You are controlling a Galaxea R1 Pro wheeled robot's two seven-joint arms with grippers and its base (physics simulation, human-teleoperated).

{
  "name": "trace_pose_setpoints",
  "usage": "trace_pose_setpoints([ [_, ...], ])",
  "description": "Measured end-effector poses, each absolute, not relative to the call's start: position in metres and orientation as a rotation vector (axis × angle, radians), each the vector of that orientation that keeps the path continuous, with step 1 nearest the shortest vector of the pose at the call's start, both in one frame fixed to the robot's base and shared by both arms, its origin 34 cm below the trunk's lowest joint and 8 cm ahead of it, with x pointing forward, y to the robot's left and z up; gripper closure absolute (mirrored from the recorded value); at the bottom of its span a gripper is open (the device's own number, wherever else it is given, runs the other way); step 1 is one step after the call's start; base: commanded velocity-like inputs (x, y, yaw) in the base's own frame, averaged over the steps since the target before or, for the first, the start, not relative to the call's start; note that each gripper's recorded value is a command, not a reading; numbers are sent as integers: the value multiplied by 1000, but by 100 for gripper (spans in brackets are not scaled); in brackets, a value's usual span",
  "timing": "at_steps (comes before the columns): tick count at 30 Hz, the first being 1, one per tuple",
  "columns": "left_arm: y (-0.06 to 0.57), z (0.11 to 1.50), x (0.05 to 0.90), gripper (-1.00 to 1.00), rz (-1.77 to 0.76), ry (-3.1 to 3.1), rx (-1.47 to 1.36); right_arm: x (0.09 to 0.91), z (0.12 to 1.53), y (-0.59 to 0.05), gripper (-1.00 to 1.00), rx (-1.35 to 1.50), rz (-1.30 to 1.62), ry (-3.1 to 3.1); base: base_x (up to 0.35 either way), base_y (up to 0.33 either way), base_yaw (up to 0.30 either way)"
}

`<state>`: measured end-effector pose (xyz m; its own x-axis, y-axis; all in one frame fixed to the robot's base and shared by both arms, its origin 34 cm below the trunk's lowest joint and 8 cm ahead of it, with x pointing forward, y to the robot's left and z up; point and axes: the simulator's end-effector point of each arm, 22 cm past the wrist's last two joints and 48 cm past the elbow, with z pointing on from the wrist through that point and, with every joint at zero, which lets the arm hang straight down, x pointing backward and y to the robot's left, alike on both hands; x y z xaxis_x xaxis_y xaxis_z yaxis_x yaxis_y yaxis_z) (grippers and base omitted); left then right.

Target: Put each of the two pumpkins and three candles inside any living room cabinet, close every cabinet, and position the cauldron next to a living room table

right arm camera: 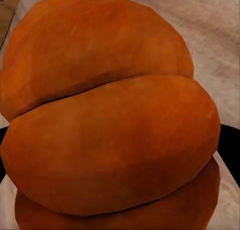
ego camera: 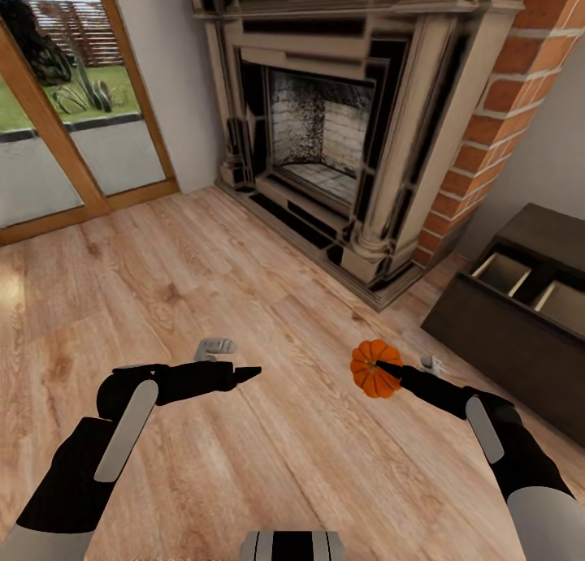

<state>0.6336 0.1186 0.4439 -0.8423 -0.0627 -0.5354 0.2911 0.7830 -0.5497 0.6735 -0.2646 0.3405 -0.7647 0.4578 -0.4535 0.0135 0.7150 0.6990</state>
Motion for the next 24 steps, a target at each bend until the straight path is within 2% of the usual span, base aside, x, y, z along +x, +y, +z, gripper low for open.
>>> trace_pose_setpoints([
  [6, 119, 439, 634, -100, -871, 2438, 164, 672, 333, -265, 100, 369, 921, 2310, 0, 0, 97],
  [20, 121, 429, 633, -100, -876, 2454, 151, 668, 321, -255, 100, 373, 929, 2326, 0, 0, 11],
  [24, 122, 430, 633, -100, -876, 2453, 150, 668, 321, -255, 100, 372, 928, 2326, 0, 0, 158],
])
